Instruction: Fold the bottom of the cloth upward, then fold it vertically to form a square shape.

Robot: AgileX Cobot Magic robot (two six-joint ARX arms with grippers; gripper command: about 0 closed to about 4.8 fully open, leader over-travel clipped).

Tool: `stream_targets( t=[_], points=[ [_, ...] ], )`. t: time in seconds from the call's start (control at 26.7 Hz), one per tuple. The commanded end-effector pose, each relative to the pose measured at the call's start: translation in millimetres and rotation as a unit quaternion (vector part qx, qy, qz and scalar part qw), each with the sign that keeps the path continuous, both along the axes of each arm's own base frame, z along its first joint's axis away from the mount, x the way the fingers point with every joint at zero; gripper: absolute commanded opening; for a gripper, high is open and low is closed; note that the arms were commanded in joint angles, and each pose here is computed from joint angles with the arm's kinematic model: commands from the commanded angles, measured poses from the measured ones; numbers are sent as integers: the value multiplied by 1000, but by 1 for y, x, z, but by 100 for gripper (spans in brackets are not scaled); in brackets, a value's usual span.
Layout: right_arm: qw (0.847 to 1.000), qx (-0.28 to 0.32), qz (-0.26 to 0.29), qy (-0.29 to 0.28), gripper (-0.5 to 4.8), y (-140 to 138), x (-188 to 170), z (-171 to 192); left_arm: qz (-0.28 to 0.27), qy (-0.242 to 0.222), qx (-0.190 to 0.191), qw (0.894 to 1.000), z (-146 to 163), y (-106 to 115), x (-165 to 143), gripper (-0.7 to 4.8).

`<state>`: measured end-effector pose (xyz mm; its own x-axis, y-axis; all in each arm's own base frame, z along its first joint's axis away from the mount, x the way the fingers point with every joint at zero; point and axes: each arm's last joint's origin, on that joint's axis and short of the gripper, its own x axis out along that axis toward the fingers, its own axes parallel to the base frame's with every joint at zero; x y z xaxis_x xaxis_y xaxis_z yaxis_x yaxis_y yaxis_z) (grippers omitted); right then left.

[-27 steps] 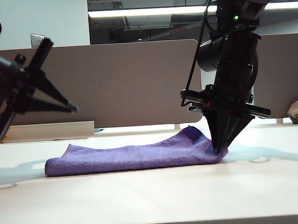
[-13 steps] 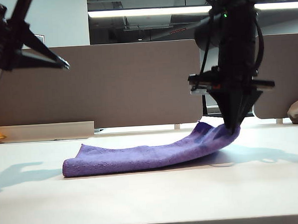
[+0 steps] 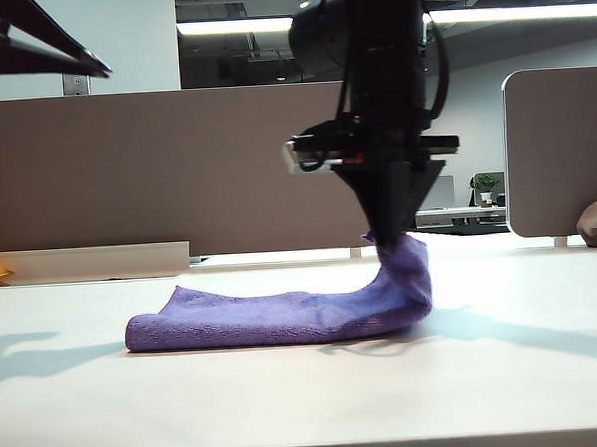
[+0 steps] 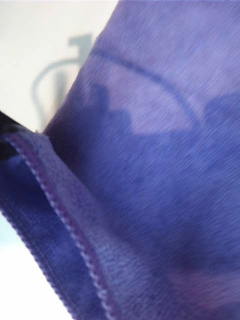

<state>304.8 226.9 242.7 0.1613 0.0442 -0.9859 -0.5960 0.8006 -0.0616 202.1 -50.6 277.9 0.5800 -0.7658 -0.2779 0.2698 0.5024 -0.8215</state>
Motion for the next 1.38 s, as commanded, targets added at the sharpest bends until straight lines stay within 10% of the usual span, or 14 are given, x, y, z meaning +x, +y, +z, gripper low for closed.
stream_targets(
  t=[0.04,1.38],
  points=[
    [1000,18,1,-20,-8,11,-3,5,-2,-22,-2,1000,9,2,-9,-6],
    [967,229,52,-95,-8,99,-10,51,-3,-81,-27,996,38,8,-54,-6]
  ],
)
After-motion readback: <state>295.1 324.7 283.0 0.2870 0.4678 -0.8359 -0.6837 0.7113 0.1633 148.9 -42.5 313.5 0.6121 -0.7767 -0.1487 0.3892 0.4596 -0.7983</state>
